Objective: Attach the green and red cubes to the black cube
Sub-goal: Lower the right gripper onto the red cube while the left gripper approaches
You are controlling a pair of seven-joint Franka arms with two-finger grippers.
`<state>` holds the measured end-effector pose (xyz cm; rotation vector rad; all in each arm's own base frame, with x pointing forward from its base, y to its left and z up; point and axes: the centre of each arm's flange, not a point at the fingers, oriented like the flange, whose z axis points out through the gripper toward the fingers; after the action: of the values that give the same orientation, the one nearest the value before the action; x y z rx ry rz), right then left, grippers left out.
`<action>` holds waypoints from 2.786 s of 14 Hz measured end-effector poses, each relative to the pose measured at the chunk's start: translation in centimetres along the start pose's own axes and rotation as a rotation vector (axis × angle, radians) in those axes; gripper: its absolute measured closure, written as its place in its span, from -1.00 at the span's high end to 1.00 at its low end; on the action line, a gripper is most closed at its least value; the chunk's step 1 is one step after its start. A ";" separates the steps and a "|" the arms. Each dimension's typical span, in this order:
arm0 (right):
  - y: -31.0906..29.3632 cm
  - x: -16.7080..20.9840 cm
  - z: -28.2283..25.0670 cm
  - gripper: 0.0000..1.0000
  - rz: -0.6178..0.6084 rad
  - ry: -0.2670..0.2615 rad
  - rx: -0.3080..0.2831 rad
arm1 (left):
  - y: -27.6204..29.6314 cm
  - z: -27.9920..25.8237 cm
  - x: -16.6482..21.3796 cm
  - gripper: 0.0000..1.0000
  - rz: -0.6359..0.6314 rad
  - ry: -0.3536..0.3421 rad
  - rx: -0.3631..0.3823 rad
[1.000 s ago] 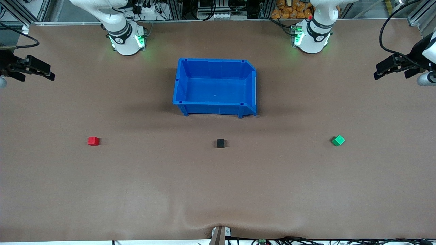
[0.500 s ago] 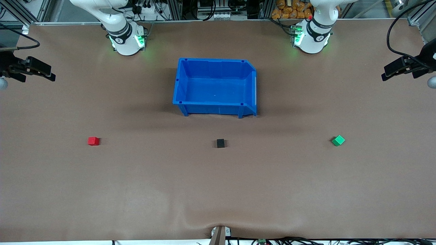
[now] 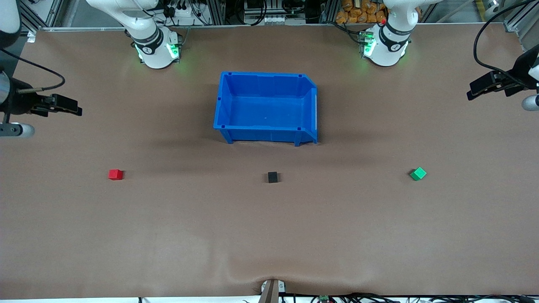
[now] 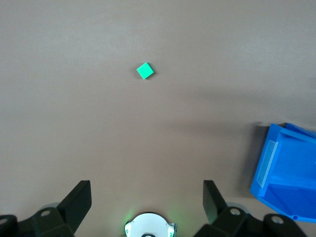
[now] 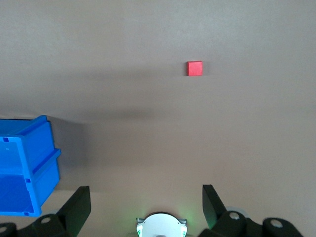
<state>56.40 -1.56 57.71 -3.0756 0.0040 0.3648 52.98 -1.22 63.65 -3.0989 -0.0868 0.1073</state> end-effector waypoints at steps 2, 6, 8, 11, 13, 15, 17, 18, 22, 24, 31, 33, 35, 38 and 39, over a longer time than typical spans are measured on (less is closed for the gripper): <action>0.0 0.7 0.9 1.00 0.001 -0.016 0.000 | 1.2 0.1 0.0 1.00 0.022 -0.002 0.002; 0.0 3.2 3.1 1.00 0.000 -0.005 0.000 | 2.0 -0.2 -0.1 1.00 0.036 0.005 0.003; -0.3 5.6 6.0 1.00 -0.007 -0.023 -0.003 | 1.9 -0.2 -0.2 1.00 0.035 -0.001 0.004; -1.2 9.6 11.4 1.00 -0.019 -0.050 -0.009 | 1.8 -0.4 -0.3 1.00 0.033 -0.004 0.006; -0.3 10.9 14.1 1.00 -0.005 -0.079 -0.008 | 1.7 -0.8 -0.5 1.00 0.031 0.003 0.007; 0.5 11.1 16.3 1.00 0.007 -0.119 -0.005 | 1.7 -1.0 -0.7 1.00 0.030 0.005 0.008; 1.3 11.0 19.0 1.00 0.020 -0.140 -0.002 | 1.7 -0.9 -0.7 1.00 0.030 0.000 0.008; 1.8 11.1 19.9 1.00 0.027 -0.124 -0.001 | 1.6 -0.6 -0.7 1.00 0.029 -0.006 0.009; 4.1 11.7 23.4 1.00 0.009 -0.009 0.000 | 1.7 1.6 -0.1 1.00 0.031 -0.031 0.010; 5.0 11.2 26.3 1.00 0.003 0.053 -0.005 | 1.7 2.4 0.2 1.00 0.031 -0.039 0.010; 7.5 9.6 31.3 1.00 -0.086 0.169 -0.029 | 1.5 7.3 1.6 1.00 0.026 -0.017 0.007; 8.1 9.6 32.0 1.00 -0.098 0.165 -0.029 | 0.9 9.0 1.7 1.00 0.012 -0.025 0.007; 8.6 9.9 33.1 1.00 -0.105 0.175 -0.033 | 0.6 10.6 1.7 1.00 -0.007 -0.035 0.008; 9.3 10.2 35.0 1.00 -0.109 0.172 -0.034 | 0.3 14.5 2.1 1.00 -0.016 -0.004 0.004; 9.4 10.3 35.4 1.00 -0.109 0.171 -0.035 | 0.2 16.3 2.1 1.00 -0.018 0.011 0.002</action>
<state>58.04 -9.32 20.55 -3.1132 -0.1652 0.0979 53.94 -0.70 47.22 -3.0952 -0.1143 0.0889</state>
